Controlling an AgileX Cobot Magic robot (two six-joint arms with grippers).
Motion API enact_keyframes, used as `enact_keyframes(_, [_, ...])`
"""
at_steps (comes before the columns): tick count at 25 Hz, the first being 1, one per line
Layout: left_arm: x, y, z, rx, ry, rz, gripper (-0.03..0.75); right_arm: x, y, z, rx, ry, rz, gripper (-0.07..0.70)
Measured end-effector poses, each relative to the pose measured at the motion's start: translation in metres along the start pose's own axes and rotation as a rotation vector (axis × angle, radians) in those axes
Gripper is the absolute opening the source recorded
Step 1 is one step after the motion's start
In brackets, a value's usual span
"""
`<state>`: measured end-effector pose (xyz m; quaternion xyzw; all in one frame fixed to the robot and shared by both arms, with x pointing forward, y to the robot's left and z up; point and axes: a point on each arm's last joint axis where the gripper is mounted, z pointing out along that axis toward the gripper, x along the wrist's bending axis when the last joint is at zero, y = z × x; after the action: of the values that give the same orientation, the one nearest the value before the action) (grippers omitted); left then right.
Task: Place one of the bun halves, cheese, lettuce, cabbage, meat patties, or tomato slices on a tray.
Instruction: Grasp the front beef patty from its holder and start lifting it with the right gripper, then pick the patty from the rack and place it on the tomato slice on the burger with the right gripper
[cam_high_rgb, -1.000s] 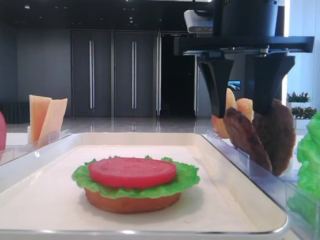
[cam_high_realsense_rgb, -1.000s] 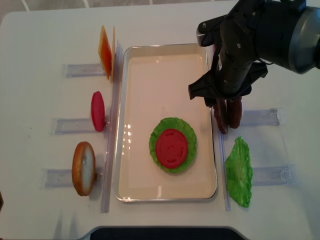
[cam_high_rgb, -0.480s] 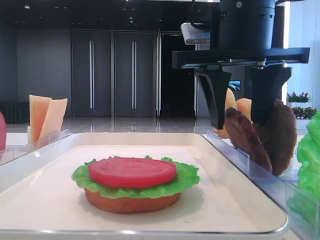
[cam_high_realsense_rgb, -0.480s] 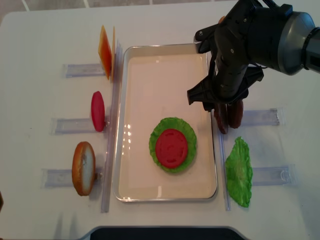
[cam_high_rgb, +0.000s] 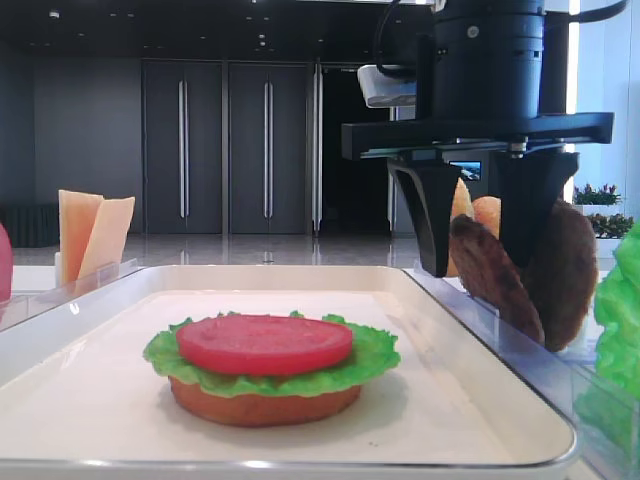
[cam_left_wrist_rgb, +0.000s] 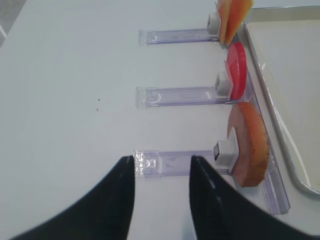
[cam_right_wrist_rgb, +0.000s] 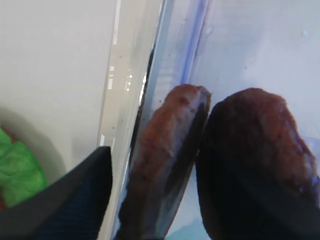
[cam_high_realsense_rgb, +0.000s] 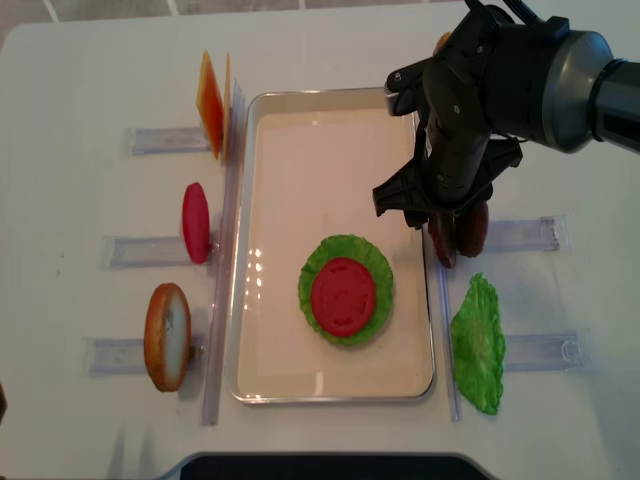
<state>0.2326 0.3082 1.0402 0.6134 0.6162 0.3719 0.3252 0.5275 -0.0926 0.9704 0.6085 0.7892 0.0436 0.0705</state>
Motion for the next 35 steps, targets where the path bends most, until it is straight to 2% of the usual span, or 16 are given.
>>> enact_keyframes(5, [0.0, 0.0, 0.0, 0.0, 0.0, 0.0, 0.282, 0.0, 0.0, 0.0, 0.002, -0.001, -0.001, 0.396])
enact_keyframes(13, [0.0, 0.0, 0.0, 0.0, 0.0, 0.0, 0.282, -0.005, -0.002, 0.0, 0.031, -0.04, -0.012, 0.125])
enact_keyframes(21, [0.0, 0.0, 0.0, 0.0, 0.0, 0.0, 0.282, -0.009, -0.006, -0.016, 0.024, -0.028, 0.003, 0.126])
enact_keyframes(27, [0.0, 0.0, 0.0, 0.0, 0.0, 0.0, 0.282, -0.008, -0.011, -0.042, -0.025, 0.036, 0.029, 0.126])
enact_keyframes(35, [0.0, 0.0, 0.0, 0.0, 0.0, 0.0, 0.282, 0.017, -0.03, -0.072, -0.07, 0.126, -0.033, 0.126])
